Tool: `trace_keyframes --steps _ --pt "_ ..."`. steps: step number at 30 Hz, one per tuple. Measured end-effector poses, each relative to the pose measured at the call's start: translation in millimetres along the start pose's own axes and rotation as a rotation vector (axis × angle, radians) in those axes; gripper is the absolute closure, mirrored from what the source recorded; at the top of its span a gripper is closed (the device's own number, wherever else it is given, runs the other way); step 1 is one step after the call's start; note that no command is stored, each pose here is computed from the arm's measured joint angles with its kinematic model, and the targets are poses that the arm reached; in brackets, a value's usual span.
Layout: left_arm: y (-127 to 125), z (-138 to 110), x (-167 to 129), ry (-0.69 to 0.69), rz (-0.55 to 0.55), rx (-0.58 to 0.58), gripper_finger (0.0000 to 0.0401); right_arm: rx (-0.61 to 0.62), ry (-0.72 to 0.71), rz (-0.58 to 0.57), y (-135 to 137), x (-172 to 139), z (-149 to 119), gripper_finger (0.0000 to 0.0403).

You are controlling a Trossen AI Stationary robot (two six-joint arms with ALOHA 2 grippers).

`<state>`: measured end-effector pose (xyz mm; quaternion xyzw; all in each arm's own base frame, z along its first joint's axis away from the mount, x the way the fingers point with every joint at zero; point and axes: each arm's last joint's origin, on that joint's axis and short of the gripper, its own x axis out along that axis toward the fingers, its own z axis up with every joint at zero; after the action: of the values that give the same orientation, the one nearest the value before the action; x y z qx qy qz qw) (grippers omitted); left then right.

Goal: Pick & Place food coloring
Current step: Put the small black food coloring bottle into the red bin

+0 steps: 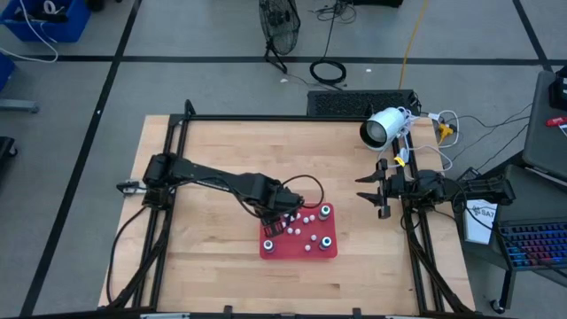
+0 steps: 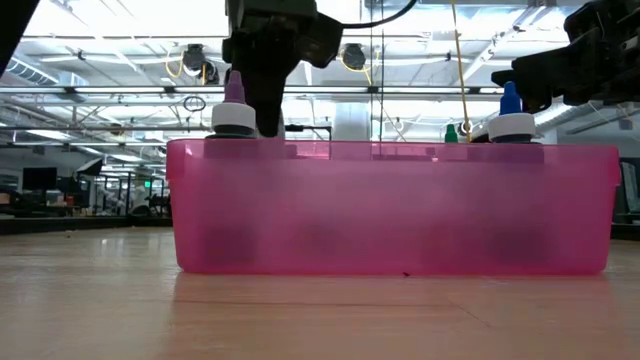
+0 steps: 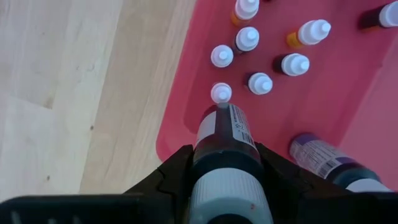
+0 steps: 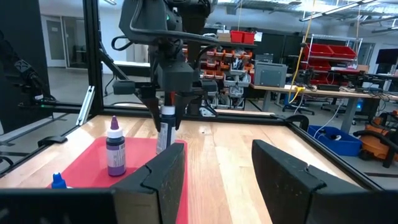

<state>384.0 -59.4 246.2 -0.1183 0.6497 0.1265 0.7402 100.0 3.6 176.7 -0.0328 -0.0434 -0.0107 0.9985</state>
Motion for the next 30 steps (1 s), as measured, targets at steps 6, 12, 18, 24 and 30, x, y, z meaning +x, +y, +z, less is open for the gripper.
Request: trace_keyframes --steps 6,12,18,24,30 --pt "0.5 -0.7 -0.1 0.005 0.009 0.000 0.0260 0.000 0.000 0.000 0.0 0.0 -0.1 0.0228" --pt "2.3 -2.7 2.0 0.015 0.037 -0.013 0.0260 0.000 0.001 0.000 0.0 0.0 -0.2 0.0225" --pt "4.5 -5.8 14.6 0.035 0.038 -0.013 0.0260 0.000 0.000 0.000 0.0 0.0 0.0 0.0226" --pt "10.3 -6.9 25.9 0.052 0.037 -0.026 0.0260 0.000 0.000 0.000 0.0 0.0 0.0 0.0226" --pt "16.7 -7.2 40.7 0.056 0.014 -0.039 0.0260 0.000 0.000 0.000 0.0 0.0 -0.1 0.0229"
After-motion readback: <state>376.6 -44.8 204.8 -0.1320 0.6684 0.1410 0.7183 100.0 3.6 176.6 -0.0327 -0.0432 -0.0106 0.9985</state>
